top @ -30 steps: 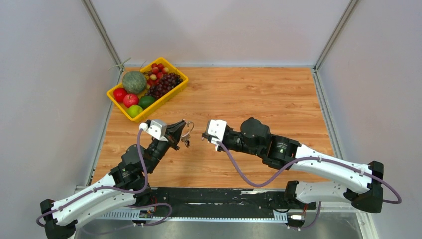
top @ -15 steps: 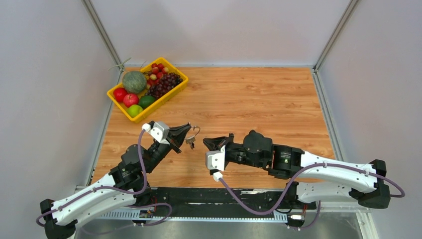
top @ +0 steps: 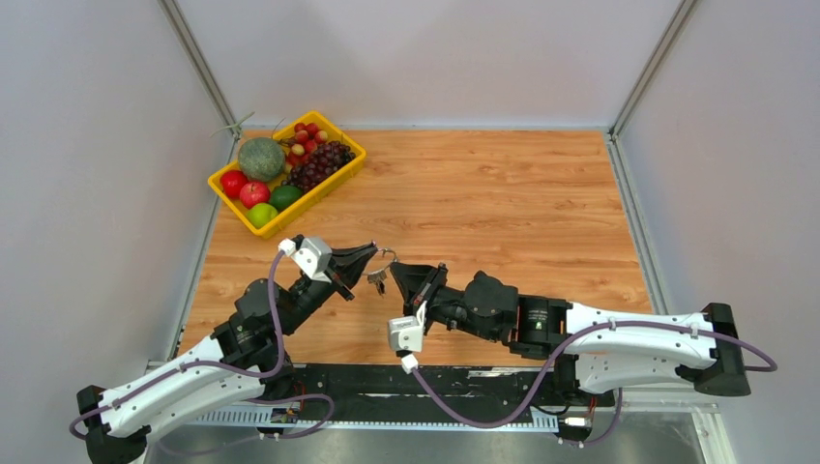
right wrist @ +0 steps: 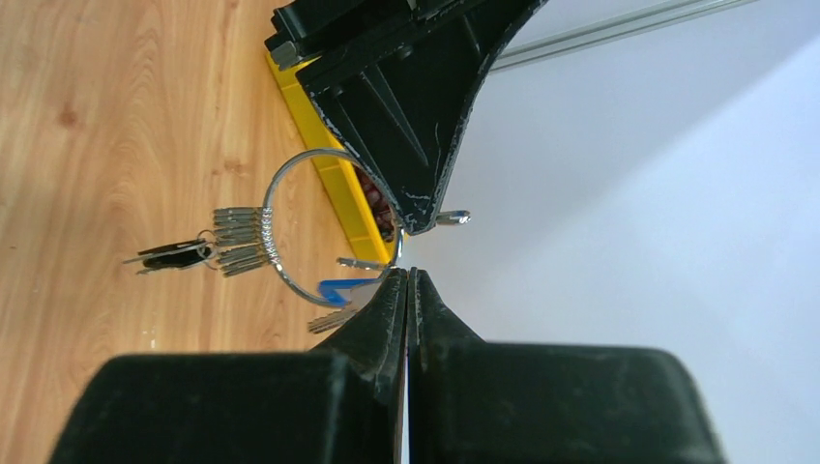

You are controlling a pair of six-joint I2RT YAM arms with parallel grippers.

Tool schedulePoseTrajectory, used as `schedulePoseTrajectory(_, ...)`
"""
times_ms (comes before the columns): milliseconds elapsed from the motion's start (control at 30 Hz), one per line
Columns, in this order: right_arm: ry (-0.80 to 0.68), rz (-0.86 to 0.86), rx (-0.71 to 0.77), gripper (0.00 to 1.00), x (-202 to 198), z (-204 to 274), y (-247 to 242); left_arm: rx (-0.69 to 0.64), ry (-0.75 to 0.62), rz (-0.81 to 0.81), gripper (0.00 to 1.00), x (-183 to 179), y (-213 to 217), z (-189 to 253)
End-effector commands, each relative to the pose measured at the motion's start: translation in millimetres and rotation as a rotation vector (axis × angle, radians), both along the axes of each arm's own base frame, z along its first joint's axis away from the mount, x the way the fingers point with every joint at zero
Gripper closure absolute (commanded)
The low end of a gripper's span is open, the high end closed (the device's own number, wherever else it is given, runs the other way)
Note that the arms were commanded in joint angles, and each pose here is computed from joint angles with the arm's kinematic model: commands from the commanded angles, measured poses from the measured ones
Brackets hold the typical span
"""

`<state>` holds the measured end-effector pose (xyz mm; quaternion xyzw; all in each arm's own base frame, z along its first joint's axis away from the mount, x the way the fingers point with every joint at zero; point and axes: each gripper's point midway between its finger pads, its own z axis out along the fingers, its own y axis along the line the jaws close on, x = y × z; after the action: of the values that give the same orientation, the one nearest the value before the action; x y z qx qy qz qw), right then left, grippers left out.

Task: Put the keys on the keyring

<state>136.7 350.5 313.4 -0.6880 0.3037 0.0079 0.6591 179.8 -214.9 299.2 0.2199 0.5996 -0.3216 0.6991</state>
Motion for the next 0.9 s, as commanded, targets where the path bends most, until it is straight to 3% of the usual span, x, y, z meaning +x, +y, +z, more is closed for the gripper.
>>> schedulePoseTrajectory(0,-0.135,-0.033,0.077,1.0,7,29,4,-0.072,-0.033,-0.026,1.0,-5,-1,30)
schedulePoseTrajectory(567,-0.17,-0.006,0.102,1.0,4,33,14,-0.081,-0.035,-0.03,1.0,-7,1,32)
schedulePoseTrajectory(700,-0.087,0.048,0.149,1.0,-8,44,7,-0.083,-0.036,-0.032,1.0,-8,1,32)
schedulePoseTrajectory(867,0.137,0.04,0.24,1.0,-15,61,-7,-0.084,-0.035,-0.033,1.0,-7,1,32)
